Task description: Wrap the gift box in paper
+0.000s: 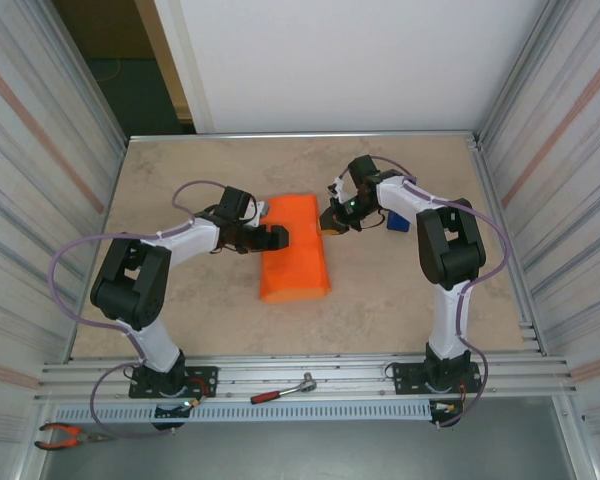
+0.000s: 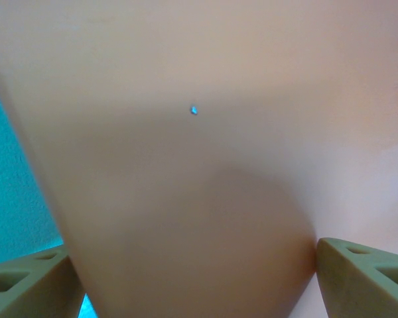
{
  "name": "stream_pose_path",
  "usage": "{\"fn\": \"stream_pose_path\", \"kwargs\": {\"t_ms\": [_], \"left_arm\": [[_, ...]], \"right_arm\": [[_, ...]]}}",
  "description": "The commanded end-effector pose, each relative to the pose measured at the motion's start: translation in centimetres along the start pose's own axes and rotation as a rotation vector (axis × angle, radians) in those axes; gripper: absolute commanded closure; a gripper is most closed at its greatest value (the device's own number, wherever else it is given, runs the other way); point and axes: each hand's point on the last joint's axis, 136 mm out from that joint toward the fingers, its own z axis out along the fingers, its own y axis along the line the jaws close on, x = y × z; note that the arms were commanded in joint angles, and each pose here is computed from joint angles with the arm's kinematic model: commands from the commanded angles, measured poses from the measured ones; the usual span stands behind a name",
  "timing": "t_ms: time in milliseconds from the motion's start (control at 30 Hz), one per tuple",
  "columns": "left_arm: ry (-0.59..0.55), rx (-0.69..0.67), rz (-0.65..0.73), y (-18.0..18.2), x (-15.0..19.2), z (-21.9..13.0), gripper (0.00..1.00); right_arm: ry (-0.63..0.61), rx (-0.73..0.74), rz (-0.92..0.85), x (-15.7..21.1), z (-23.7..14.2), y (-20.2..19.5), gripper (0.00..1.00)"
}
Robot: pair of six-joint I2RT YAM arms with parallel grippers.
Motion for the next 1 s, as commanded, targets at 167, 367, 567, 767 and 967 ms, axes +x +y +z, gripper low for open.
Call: {"fn": "stream_pose_path", "kwargs": {"t_ms": [167,367,567,767,967], "left_arm": [[0.157,-0.257,-0.037,6.3,5.3,1.4,0.14],[0.158,-0.259,-0.036,6.3,5.3,1.4,0.14],[0.153,-0.262,-0.032,6.3,5.2,1.2,0.14],[0.152,-0.261,-0.032,6.3,5.2,1.2,0.14],[0.154,-0.258,-0.034,6.3,5.2,1.3,0.14]], "right_arm": [[-0.015,0.034,-0.008,-0.2,-0.6,-0.4,0.75],[-0.034,0.027,-0.021,-0.2,-1.3,0.2,0.69],[-0.069,0.047,-0.02,-0.6,-2.5,0.2,0.59],[-0.145,0.126,-0.052,-0.9,-4.7,0.9,0.59],[-0.152,0.31,-0.105,-0.6,-5.2,0.5,0.9]]}}
